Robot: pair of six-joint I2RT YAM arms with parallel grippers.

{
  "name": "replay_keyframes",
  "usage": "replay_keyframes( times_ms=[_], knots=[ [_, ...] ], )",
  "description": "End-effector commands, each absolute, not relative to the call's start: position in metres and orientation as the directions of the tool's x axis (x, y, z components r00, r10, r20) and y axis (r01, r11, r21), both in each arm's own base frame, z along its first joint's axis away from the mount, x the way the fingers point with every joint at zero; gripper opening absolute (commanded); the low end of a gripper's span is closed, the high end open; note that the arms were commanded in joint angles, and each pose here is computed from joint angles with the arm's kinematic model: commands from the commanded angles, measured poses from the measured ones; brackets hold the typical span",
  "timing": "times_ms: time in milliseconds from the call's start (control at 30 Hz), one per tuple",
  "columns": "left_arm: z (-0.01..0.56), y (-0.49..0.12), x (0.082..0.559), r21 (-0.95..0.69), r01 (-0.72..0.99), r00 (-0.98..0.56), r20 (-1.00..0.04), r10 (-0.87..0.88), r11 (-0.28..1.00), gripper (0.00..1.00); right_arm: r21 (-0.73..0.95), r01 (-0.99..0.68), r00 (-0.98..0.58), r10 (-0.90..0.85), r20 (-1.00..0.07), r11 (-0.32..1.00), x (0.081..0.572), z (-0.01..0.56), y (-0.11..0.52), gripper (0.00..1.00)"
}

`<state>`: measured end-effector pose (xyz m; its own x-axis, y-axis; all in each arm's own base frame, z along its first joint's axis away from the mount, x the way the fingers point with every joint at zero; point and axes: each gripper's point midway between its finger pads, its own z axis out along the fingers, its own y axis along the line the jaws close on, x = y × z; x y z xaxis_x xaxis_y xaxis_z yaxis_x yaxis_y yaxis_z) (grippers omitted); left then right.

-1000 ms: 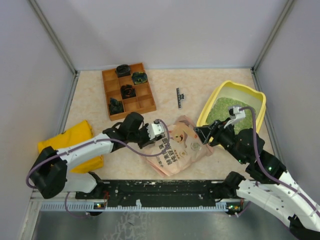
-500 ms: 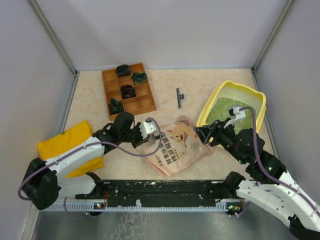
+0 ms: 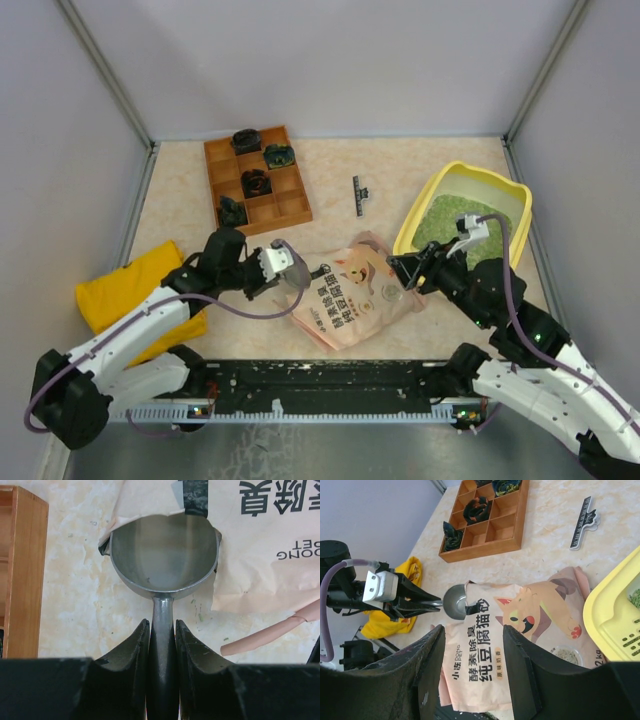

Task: Fill the litter box with clean litter
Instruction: 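Scoop the cat litter from the cat litter bag.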

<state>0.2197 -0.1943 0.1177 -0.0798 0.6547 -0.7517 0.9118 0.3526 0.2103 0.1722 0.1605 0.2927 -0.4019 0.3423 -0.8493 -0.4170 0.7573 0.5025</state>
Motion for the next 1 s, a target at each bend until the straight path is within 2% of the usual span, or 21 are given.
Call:
replay_keyframes(
  times_ms=[0, 167, 333, 967],
  knots=[
    [0.127, -0.188, 0.222, 0.249, 0.905, -0.037, -0.760, 0.649, 0.344, 0.00, 0.526, -0.425, -0.389, 0.376, -0.841, 0.737, 0.173, 0.301, 0.162, 0.50],
    [0.127, -0.174, 0.225, 0.221, 0.883, -0.117, -0.752, 0.649, 0.414, 0.00, 0.511, -0.438, -0.392, 0.355, -0.849, 0.739, 0.173, 0.306, 0.164, 0.50],
    [0.136, -0.162, 0.226, 0.243, 0.860, -0.123, -0.755, 0.644, 0.449, 0.00, 0.504, -0.446, -0.387, 0.349, -0.854, 0.740, 0.175, 0.311, 0.167, 0.50],
    [0.153, -0.135, 0.207, 0.293, 0.844, -0.120, -0.714, 0.690, 0.450, 0.00, 0.526, -0.471, -0.408, 0.354, -0.842, 0.708, 0.174, 0.312, 0.178, 0.48]
  ],
)
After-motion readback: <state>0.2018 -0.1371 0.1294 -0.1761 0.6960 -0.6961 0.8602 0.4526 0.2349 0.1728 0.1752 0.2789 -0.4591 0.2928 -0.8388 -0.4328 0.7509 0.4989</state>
